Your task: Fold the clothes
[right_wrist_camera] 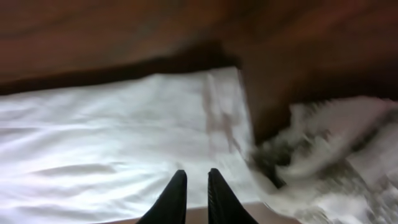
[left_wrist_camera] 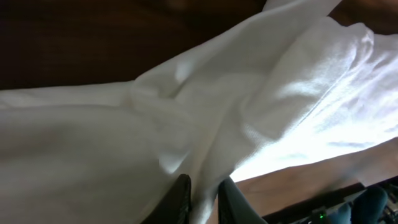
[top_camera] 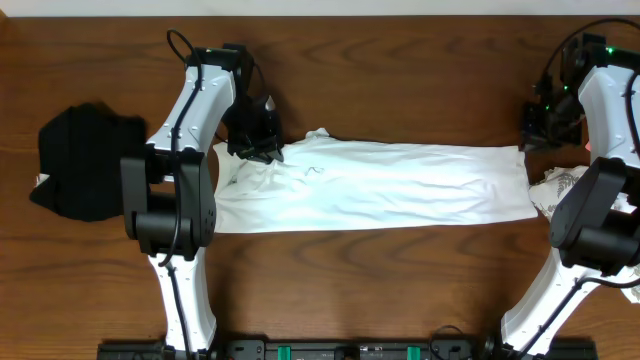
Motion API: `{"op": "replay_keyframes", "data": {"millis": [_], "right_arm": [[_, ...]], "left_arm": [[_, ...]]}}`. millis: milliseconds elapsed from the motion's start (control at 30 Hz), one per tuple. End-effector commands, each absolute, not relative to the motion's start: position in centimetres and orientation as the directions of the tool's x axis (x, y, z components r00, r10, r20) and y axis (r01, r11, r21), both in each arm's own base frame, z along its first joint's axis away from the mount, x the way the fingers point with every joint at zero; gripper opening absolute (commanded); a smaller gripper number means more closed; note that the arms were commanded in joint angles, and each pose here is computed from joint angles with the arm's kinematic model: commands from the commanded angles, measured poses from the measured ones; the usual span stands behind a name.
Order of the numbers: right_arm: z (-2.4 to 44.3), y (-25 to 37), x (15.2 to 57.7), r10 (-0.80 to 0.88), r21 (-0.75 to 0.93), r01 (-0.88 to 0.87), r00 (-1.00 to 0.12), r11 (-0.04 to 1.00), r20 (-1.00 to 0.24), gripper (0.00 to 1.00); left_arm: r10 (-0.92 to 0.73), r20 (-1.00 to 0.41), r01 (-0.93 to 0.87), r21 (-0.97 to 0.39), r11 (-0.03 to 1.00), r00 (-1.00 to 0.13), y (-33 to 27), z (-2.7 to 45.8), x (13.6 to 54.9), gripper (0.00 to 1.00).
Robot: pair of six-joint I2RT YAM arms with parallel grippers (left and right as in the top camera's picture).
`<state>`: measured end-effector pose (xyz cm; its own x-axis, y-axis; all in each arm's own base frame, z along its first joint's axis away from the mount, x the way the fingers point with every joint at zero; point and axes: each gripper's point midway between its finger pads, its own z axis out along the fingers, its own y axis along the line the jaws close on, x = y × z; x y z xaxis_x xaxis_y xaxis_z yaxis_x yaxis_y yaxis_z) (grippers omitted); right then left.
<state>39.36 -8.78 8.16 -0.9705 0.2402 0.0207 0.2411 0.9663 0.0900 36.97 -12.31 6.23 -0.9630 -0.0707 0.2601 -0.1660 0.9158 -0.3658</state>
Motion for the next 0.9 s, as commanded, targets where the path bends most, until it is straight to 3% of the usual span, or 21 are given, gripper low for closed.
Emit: {"op": "replay_keyframes", "data": {"millis": [0,100,433,667,867], "right_arm": [[10.0,-3.3,41.4,0.121,0.398,0.085,-0.99,0.913,-0.067,0.13],[10.8,-0.8,42.3,0.1,0.492,0.036,-0.989,0.87,-0.105,0.16],[10.7,6.5,44.0,-0.162,0.427,-0.252,-0.958,0.868,-0.235,0.3],[9.3,10.5,44.0,-0.326,0.344,-0.401,-0.91,0.849,-0.257,0.36],[8.2,13.7,43.7,-0.405,0.329,-0.477,-0.875,0.815,-0.265,0.49]], "left_arm": [[-0.071,0.254,-0.161,-0.358,0.92,-0.965,-12.0,6.5,37.0,0.22],[-0.07,0.24,-0.156,-0.362,0.919,-0.968,-12.1,6.5,37.3,0.25],[-0.067,0.109,-0.105,-0.396,0.912,-0.992,-12.5,6.2,40.4,0.35],[-0.061,0.193,-0.131,-0.375,0.918,-0.979,-12.5,6.3,38.3,0.34],[-0.062,0.264,-0.157,-0.354,0.922,-0.963,-12.3,6.6,36.6,0.35]]}}
